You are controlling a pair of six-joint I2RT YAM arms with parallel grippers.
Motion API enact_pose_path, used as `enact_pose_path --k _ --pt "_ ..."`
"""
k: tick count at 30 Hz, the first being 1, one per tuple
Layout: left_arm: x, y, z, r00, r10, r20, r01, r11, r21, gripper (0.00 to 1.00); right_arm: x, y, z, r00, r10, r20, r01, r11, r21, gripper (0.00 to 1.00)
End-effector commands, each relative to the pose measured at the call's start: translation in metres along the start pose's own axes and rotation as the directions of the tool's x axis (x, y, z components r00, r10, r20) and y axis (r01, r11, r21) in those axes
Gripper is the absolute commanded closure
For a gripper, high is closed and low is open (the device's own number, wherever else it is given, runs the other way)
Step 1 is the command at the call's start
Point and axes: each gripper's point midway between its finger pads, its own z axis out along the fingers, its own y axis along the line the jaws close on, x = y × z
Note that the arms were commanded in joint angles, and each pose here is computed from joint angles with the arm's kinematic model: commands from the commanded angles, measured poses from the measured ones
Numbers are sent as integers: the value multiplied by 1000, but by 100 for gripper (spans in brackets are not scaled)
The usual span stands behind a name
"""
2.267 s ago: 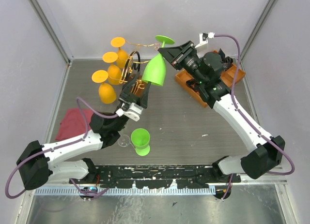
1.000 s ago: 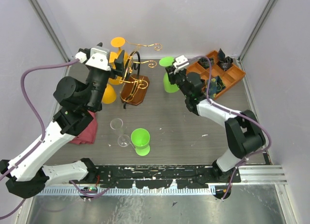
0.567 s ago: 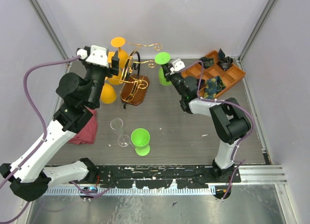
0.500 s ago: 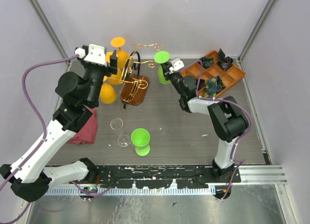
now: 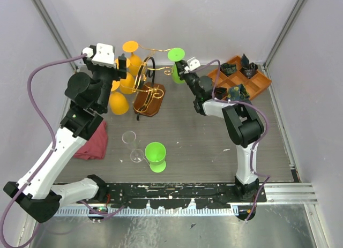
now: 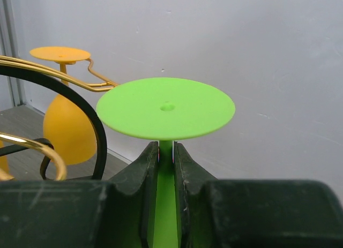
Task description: Place the wine glass upside down on the wine glass rack
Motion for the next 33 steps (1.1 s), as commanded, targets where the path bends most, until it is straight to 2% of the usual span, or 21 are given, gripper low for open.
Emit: enact_pose_path --k 1,22,33 --pt "-2 3 7 1000 -13 9 13 1000 -4 23 -34 -7 20 992 5 130 -3 1000 -15 99" --pt "10 7 33 1000 -14 -22 13 999 -33 23 -5 3 39 993 44 106 -34 995 -90 99" --pt "14 7 39 999 -9 -30 8 999 -32 23 1 -2 56 991 88 105 -81 995 -64 99"
